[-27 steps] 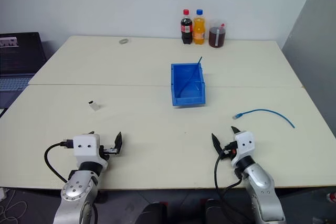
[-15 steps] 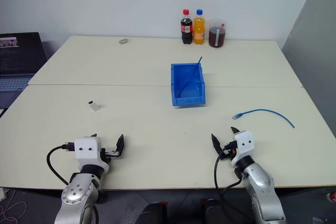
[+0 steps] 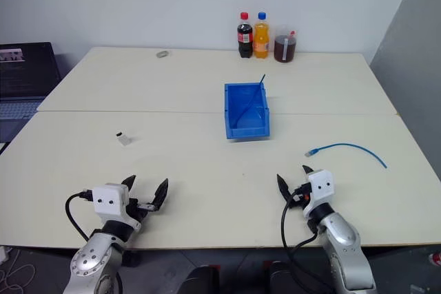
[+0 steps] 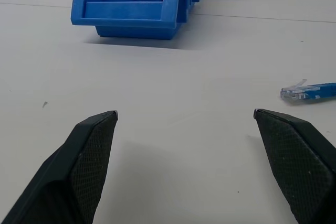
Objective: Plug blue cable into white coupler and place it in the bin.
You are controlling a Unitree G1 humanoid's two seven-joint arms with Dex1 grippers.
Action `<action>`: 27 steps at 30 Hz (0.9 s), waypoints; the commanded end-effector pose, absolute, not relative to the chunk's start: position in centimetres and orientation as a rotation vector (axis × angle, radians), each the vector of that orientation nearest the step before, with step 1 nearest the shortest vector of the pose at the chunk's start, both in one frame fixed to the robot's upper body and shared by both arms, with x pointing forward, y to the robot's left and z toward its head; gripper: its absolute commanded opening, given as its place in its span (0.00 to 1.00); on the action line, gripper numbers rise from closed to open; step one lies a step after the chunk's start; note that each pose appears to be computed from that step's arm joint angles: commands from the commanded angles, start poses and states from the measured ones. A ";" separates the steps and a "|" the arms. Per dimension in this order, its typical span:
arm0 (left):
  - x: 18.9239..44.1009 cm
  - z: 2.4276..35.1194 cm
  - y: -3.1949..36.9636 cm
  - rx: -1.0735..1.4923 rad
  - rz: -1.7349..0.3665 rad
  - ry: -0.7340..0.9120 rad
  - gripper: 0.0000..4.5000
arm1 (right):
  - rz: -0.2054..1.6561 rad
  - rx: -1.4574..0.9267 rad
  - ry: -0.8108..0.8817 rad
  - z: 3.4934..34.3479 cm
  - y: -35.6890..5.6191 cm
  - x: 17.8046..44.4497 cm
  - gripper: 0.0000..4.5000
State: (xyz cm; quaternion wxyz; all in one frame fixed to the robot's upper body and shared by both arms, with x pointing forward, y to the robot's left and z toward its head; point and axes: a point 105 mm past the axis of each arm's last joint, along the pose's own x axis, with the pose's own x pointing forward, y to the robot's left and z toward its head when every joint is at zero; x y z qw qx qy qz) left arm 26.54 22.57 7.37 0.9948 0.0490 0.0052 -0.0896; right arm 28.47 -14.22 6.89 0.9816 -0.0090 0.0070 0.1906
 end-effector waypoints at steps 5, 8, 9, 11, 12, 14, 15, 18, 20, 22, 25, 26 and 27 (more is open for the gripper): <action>28.6 11.3 19.7 0.131 -0.487 -0.074 1.00 | 0.345 -0.035 -0.056 8.6 -15.6 28.2 0.98; 29.2 12.6 18.7 0.124 -0.584 -0.079 1.00 | 0.358 -0.046 -0.053 8.9 -16.1 28.0 0.98; 29.4 13.2 18.1 0.119 -0.634 -0.080 1.00 | 0.363 -0.060 -0.050 8.9 -16.4 28.0 0.98; 29.5 14.0 16.8 0.113 -0.738 -0.069 1.00 | 0.364 -0.091 -0.039 9.1 -17.1 28.0 0.98; 29.4 14.2 16.4 0.112 -0.778 -0.061 1.00 | 0.364 -0.105 -0.034 9.2 -17.3 28.1 0.98; 28.5 14.4 14.4 0.119 -0.945 -0.008 1.00 | 0.427 -0.133 -0.005 10.0 -18.4 28.2 0.98; 28.1 14.4 13.7 0.126 -1.008 0.014 1.00 | 0.454 -0.139 0.008 10.4 -19.0 28.4 0.98; 27.6 14.6 12.4 0.161 -1.125 0.053 1.00 | 0.528 -0.194 0.045 11.8 -21.0 29.4 0.98; 27.7 14.7 12.0 0.194 -1.161 0.062 1.00 | 0.582 -0.251 0.074 12.7 -22.0 30.3 0.98; 28.0 14.6 11.5 0.247 -1.189 0.064 1.00 | 0.683 -0.355 0.161 13.1 -23.1 31.9 0.98; 28.3 14.7 10.7 0.293 -1.227 0.053 1.00 | 0.805 -0.536 0.330 12.9 -24.5 34.0 0.98; 28.3 14.7 10.5 0.301 -1.238 0.052 1.00 | 0.832 -0.596 0.375 12.8 -24.9 34.5 0.98; 28.3 14.8 10.3 0.304 -1.246 0.050 1.00 | 0.849 -0.633 0.411 12.9 -25.3 35.2 0.98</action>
